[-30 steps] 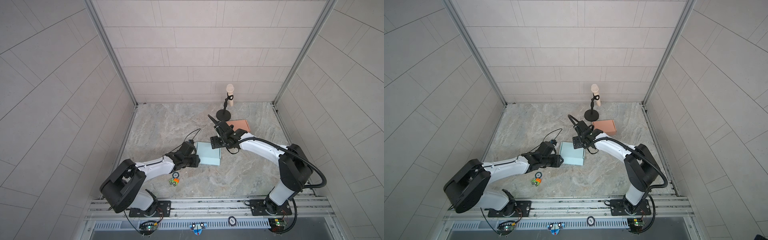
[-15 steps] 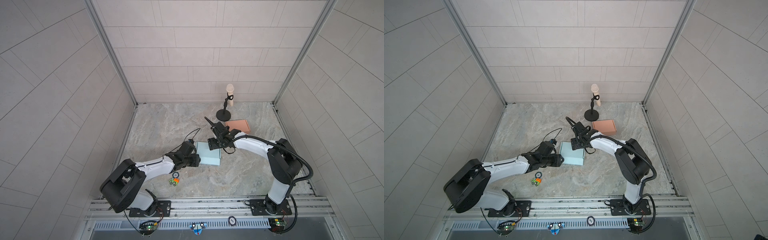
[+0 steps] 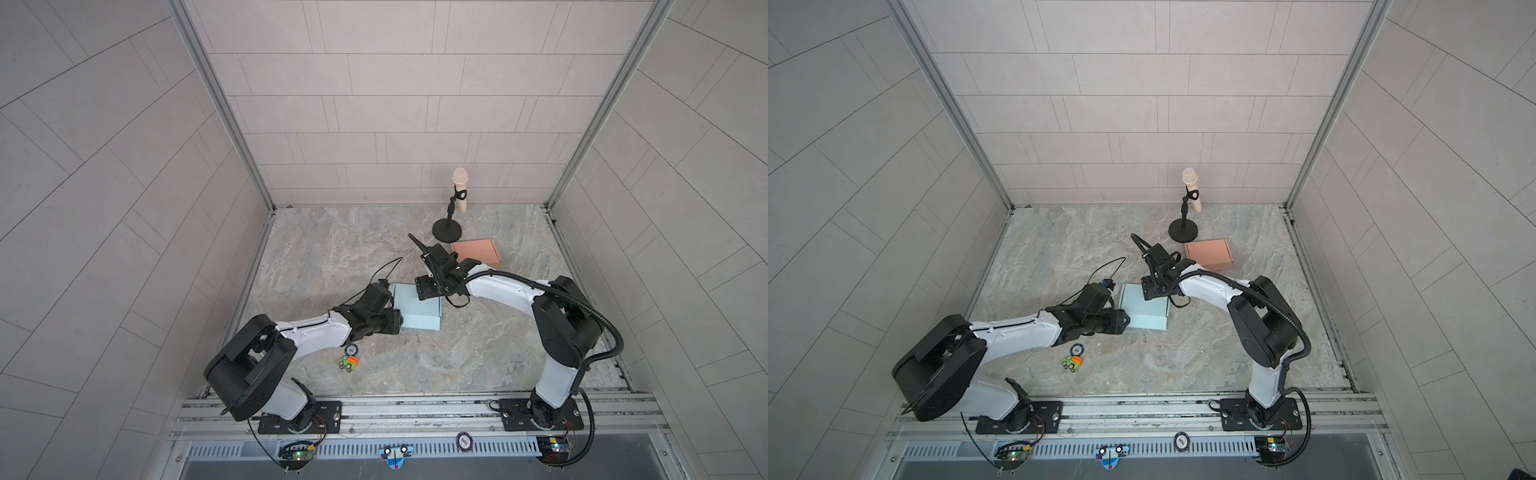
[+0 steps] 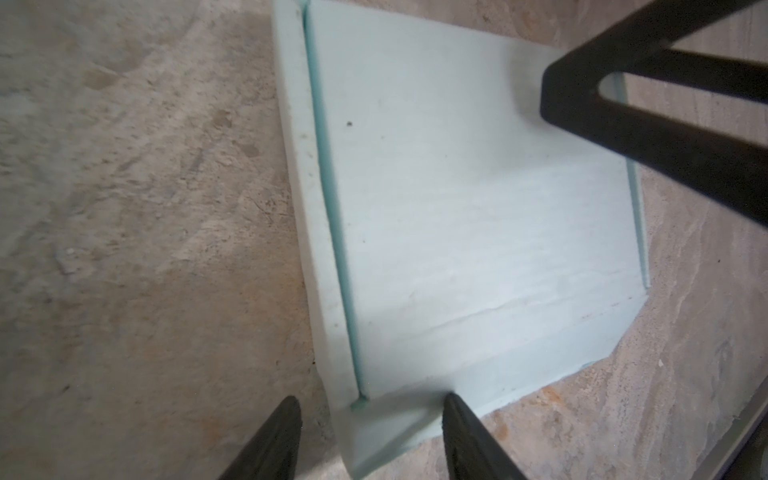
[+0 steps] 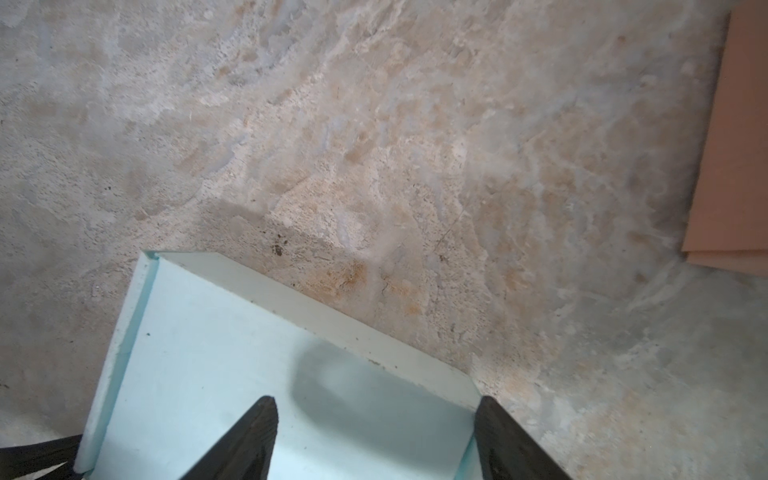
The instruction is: Fold the paper box
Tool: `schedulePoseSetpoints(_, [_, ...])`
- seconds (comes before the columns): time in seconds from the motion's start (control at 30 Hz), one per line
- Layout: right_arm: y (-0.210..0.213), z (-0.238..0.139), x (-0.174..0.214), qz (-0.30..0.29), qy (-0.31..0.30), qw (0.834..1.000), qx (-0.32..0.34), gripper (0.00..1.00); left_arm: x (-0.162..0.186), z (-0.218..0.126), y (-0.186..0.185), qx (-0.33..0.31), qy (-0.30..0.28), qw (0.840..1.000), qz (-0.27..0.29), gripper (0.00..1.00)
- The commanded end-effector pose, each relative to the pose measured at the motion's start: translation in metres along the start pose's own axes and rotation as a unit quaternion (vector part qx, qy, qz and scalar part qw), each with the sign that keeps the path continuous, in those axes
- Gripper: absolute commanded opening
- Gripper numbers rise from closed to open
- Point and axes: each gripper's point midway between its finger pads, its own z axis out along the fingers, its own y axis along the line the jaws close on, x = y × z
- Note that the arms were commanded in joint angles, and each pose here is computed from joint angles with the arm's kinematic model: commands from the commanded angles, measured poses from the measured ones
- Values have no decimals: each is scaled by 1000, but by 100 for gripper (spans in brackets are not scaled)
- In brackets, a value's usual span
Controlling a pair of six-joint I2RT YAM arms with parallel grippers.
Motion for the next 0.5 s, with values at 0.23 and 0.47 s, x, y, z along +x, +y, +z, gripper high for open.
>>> schedulePoseSetpoints(0.23, [6, 4, 6, -10, 10, 1000, 2, 77, 1, 1, 3, -7, -2, 1000, 1, 58])
schedulePoseSetpoints(0.47, [8, -26, -14, -15, -20, 1000, 3, 78, 2, -20, -3, 5, -1, 1000, 13, 65])
